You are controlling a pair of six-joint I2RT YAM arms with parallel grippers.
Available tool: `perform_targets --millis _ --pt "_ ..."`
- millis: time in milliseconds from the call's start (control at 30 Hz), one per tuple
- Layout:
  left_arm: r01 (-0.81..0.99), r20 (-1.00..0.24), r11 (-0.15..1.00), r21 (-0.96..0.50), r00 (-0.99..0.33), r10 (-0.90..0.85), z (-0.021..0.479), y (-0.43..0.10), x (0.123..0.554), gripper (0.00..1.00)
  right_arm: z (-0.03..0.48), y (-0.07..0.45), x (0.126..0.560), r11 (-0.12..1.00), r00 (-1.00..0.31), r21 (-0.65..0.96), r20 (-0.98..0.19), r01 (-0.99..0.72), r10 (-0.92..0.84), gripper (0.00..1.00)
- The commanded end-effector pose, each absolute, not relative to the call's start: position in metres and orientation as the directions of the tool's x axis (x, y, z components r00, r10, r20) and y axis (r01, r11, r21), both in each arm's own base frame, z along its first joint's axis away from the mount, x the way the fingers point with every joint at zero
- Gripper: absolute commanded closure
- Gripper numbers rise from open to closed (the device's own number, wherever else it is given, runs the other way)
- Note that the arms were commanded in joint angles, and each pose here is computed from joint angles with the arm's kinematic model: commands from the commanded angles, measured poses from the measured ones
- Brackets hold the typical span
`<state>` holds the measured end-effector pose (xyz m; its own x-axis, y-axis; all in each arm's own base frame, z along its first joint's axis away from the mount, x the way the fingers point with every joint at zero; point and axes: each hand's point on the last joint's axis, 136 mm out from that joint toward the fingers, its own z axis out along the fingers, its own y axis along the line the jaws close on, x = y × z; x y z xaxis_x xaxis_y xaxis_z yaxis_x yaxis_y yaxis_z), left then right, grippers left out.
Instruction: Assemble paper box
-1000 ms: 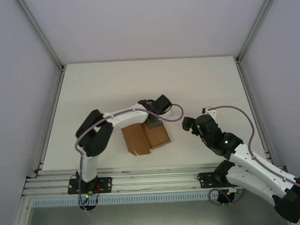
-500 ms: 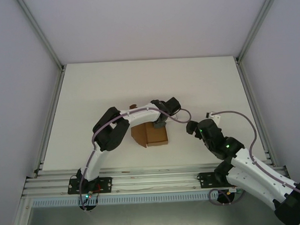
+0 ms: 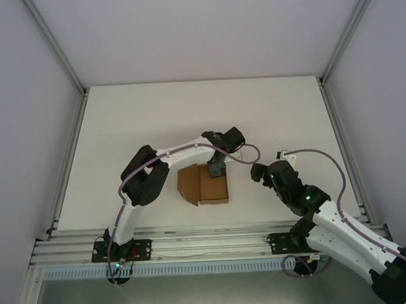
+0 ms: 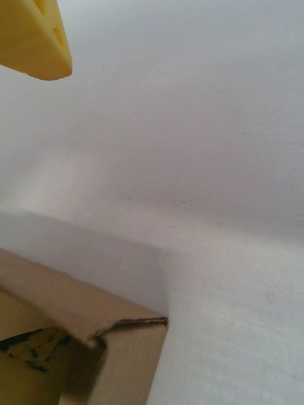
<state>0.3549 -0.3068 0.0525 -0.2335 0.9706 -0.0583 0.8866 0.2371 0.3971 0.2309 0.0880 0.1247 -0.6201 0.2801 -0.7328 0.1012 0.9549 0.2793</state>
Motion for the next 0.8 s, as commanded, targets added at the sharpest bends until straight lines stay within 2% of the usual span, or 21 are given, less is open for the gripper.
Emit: perform_targets --millis 0,133,233,333,433,500,567,667,767 --pt "0.886 -0.152 0.242 0.397 -0.197 0.969 0.102 -0.317 0.348 0.00 0.129 0.091 0.234 0.964 -0.609 0.261 -0.756 0.053 0.238 0.00" --pt "0.862 -0.278 0.302 0.407 -0.197 0.940 0.138 -0.325 0.348 0.00 0.136 0.107 0.238 0.962 -0.611 0.270 -0.767 -0.034 0.193 0.00" --pt "0.803 -0.411 0.410 0.433 -0.229 0.882 0.172 -0.324 0.352 0.00 0.145 0.127 0.245 0.952 -0.614 0.269 -0.779 -0.145 0.126 0.00" --pt "0.664 -0.593 0.631 0.401 -0.338 0.731 0.209 -0.301 0.361 0.00 0.155 0.168 0.250 0.898 -0.599 0.234 -0.799 -0.374 -0.042 0.00" --pt "0.394 -0.766 0.891 0.227 -0.493 0.413 0.226 -0.245 0.374 0.00 0.152 0.196 0.264 0.841 -0.579 0.132 -0.779 -0.525 -0.239 0.00" --pt "0.218 -0.778 0.975 0.049 -0.604 0.174 0.206 -0.196 0.372 0.00 0.136 0.209 0.276 0.755 -0.500 -0.030 -0.732 -0.655 -0.463 0.00" --pt "0.068 -0.751 0.996 -0.057 -0.660 0.002 0.183 -0.154 0.360 0.00 0.113 0.219 0.283 0.603 -0.398 -0.152 -0.622 -0.783 -0.674 0.00" --pt "-0.055 -0.738 0.993 -0.103 -0.665 -0.113 0.163 -0.112 0.333 0.00 0.094 0.241 0.286 0.383 -0.266 -0.151 -0.492 -0.911 -0.829 0.01" --pt "-0.178 -0.721 0.977 -0.116 -0.661 -0.207 0.151 -0.075 0.306 0.00 0.080 0.255 0.288 0.267 -0.214 -0.080 -0.401 -0.960 -0.891 0.05"
